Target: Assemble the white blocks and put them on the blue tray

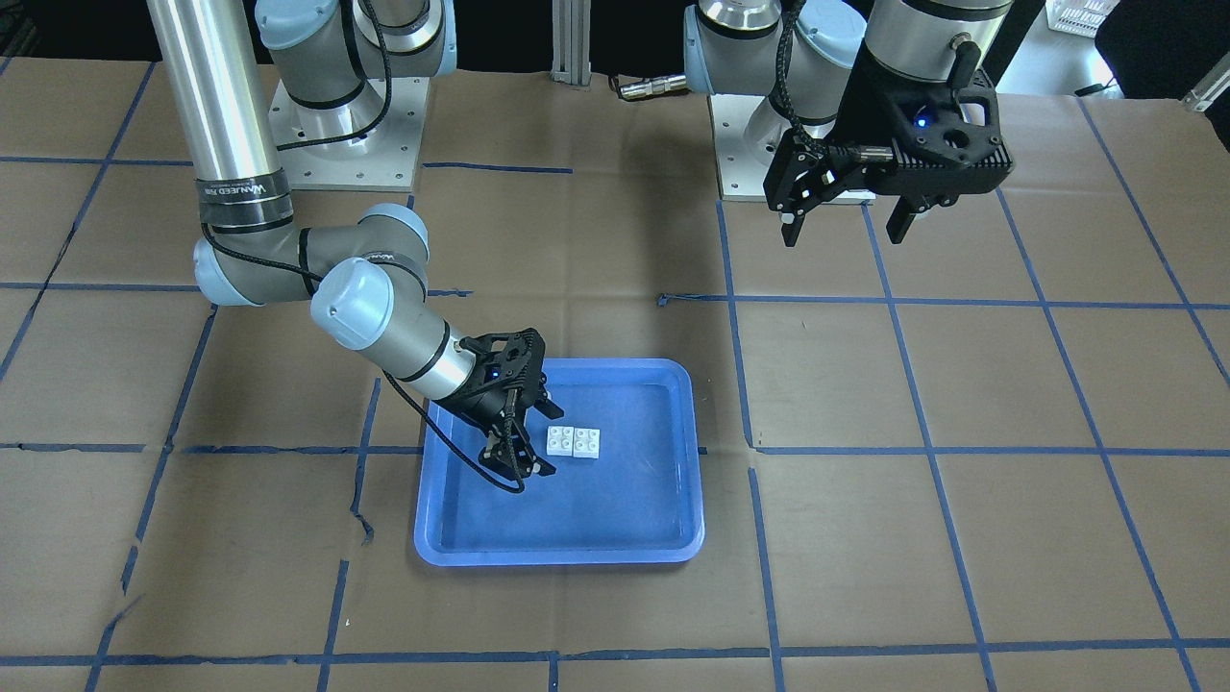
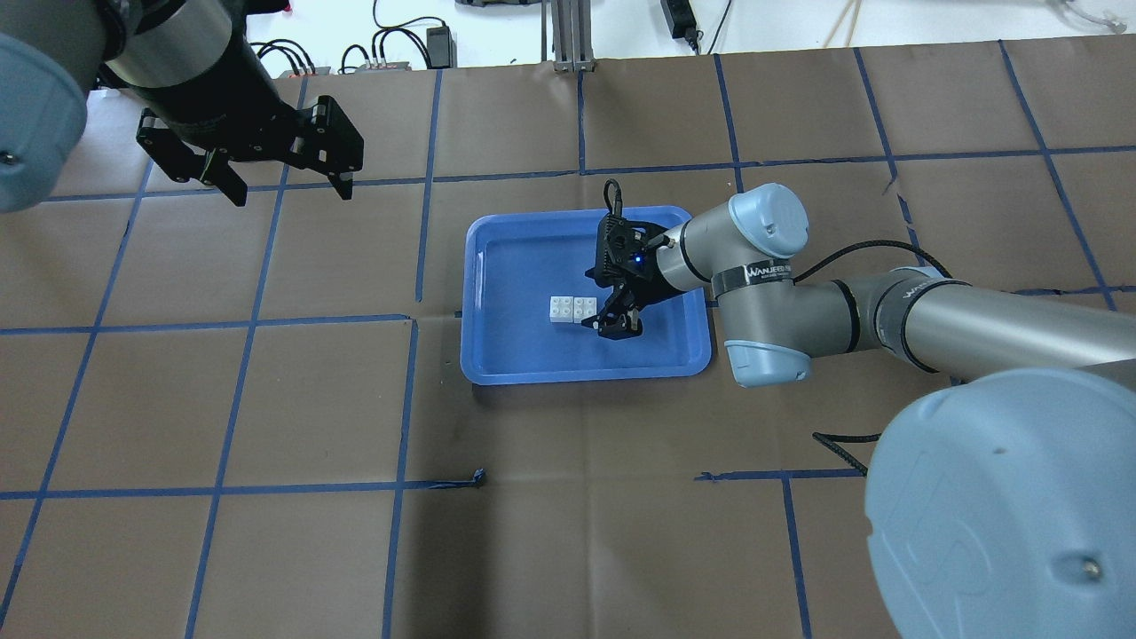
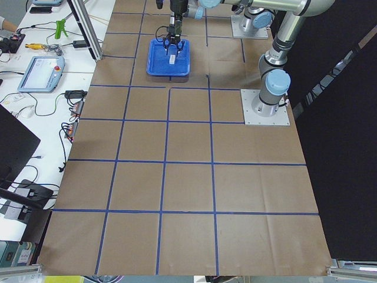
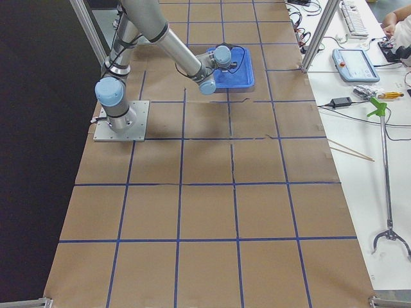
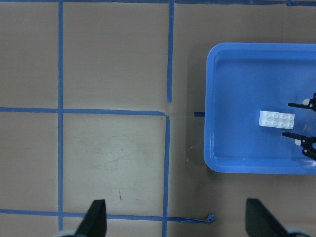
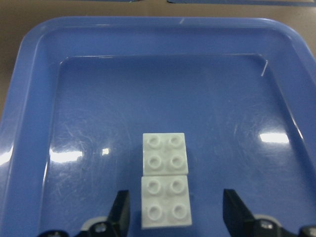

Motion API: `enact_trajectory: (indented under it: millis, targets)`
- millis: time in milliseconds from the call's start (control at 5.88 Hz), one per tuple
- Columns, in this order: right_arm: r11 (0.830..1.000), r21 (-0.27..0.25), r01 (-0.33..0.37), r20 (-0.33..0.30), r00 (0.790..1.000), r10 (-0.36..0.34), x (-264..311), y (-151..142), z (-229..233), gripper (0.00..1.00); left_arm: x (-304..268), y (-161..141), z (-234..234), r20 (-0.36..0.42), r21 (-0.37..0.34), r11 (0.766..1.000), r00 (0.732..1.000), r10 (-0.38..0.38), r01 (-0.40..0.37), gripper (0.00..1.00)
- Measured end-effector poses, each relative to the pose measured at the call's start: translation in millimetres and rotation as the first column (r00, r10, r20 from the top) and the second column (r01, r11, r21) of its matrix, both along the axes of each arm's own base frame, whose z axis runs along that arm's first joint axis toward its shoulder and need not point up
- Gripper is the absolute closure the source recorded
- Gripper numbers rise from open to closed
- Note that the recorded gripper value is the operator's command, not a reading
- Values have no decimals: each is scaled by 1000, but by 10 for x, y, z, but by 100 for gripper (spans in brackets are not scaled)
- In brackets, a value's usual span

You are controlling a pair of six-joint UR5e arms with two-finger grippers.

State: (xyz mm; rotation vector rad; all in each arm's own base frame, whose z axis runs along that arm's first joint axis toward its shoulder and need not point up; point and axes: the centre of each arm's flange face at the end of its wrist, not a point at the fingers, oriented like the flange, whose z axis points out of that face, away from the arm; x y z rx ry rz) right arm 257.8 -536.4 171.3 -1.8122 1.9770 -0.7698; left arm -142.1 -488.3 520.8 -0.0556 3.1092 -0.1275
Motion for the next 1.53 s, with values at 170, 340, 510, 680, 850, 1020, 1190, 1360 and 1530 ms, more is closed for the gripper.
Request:
enact_trajectory:
  millis: [170,340,510,680,850,1020,1190,1360,1530]
  targets:
    - [998,36,43,-37,998,-42,-56,-117,234,0,0,-1,-2,0,0,1000,1000,0,0,0]
    - [988,99,119,-119,987,-107,-134,-206,544,0,0,-4,-5,0,1,1000,1000,0,0,0]
    - [962,160,223,-231,956,-183,-238,-236,885,0,0,-6,-10,0,2,1000,1000,0,0,0]
    - [907,193,374,-339,893,-296,-353,-234,1206,0,1,-6,-14,1,3,1000,1000,0,0,0]
    - [814,183,552,-414,794,-446,-455,-251,1459,0,2,-2,-14,2,3,1000,1000,-1,1,0]
    - [696,164,699,-466,677,-570,-540,-255,1647,0,3,3,-10,3,2,1000,1000,-1,1,0]
    - [578,155,801,-511,566,-647,-642,-247,1799,0,3,5,-9,3,2,1000,1000,0,0,0]
    - [436,152,887,-559,441,-703,-839,-257,1962,0,3,8,-6,3,1,1000,1000,0,0,0]
    - [314,156,937,-597,342,-726,-1048,-233,2178,0,3,10,-3,3,1,1000,1000,0,0,0]
